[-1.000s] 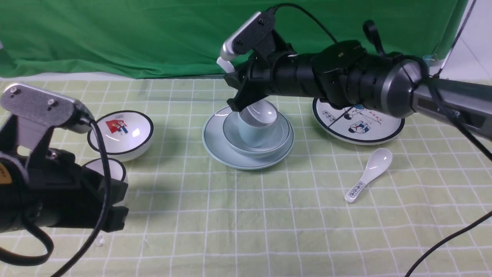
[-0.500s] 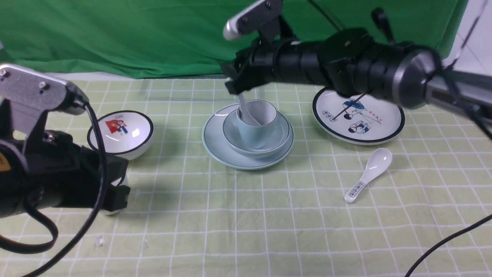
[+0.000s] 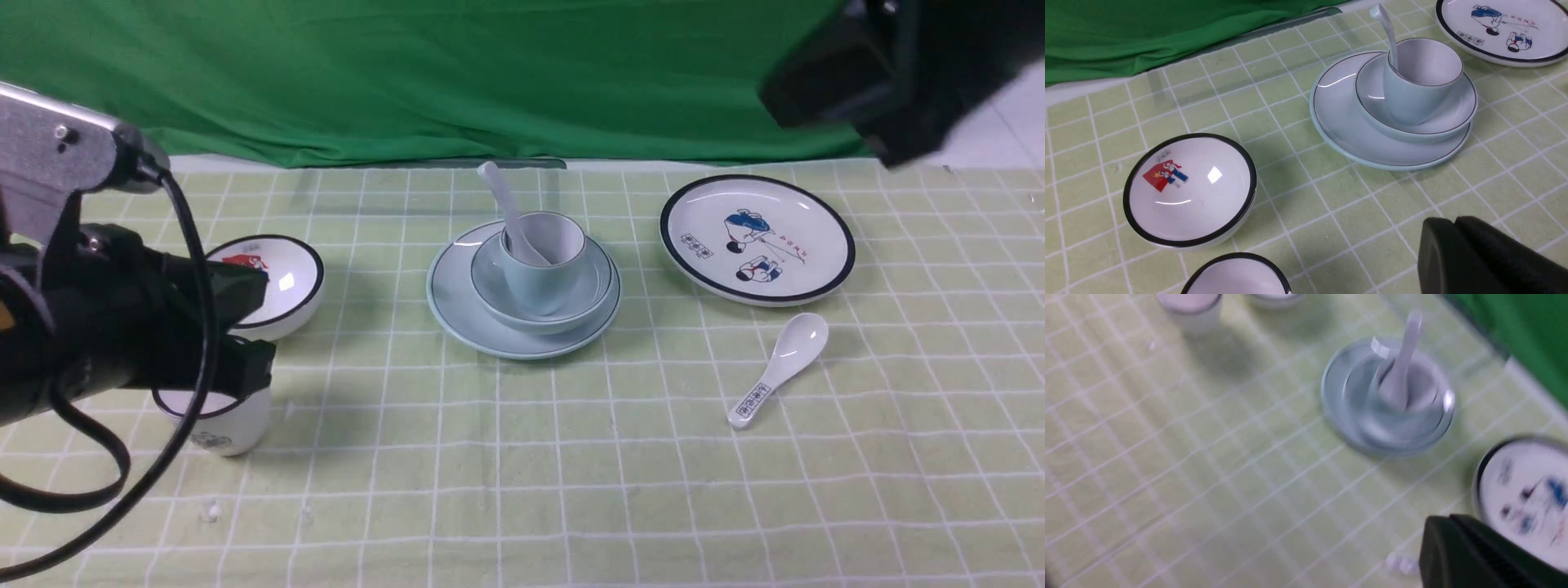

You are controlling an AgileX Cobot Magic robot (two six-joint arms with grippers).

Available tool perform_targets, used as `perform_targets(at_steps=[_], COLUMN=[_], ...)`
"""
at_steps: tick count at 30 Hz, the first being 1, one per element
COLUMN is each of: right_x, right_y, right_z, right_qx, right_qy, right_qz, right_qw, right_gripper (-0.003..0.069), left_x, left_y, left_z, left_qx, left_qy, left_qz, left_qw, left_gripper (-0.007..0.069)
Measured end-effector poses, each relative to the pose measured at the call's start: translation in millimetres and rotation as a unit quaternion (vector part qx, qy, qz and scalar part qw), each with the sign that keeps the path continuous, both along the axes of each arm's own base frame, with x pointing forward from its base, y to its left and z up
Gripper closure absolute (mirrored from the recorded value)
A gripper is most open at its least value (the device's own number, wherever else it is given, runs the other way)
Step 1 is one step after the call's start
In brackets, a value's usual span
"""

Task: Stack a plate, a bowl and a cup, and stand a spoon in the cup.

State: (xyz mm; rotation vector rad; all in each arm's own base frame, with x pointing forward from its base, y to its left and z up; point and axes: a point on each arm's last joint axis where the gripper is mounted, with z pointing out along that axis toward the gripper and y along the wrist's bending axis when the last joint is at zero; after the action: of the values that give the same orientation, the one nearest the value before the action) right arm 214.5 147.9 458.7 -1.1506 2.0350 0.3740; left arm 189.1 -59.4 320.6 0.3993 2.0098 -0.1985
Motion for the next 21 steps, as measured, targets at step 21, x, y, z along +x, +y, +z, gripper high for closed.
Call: perform_targets(at_steps=[21], right_x=[-120], right_y=[-90], right_z=[-155], right_qx=[-0.046], right_qy=[0.056], right_qz=[-0.149], right_qw=[0.986], right_gripper=[0.065], left_x=[0], left_y=[1], left_z=[0], left_qx=[0.013], left_qy=[-0.003], left_qz=[-0.002], left_qw=[1.0], left_gripper=[0.0654])
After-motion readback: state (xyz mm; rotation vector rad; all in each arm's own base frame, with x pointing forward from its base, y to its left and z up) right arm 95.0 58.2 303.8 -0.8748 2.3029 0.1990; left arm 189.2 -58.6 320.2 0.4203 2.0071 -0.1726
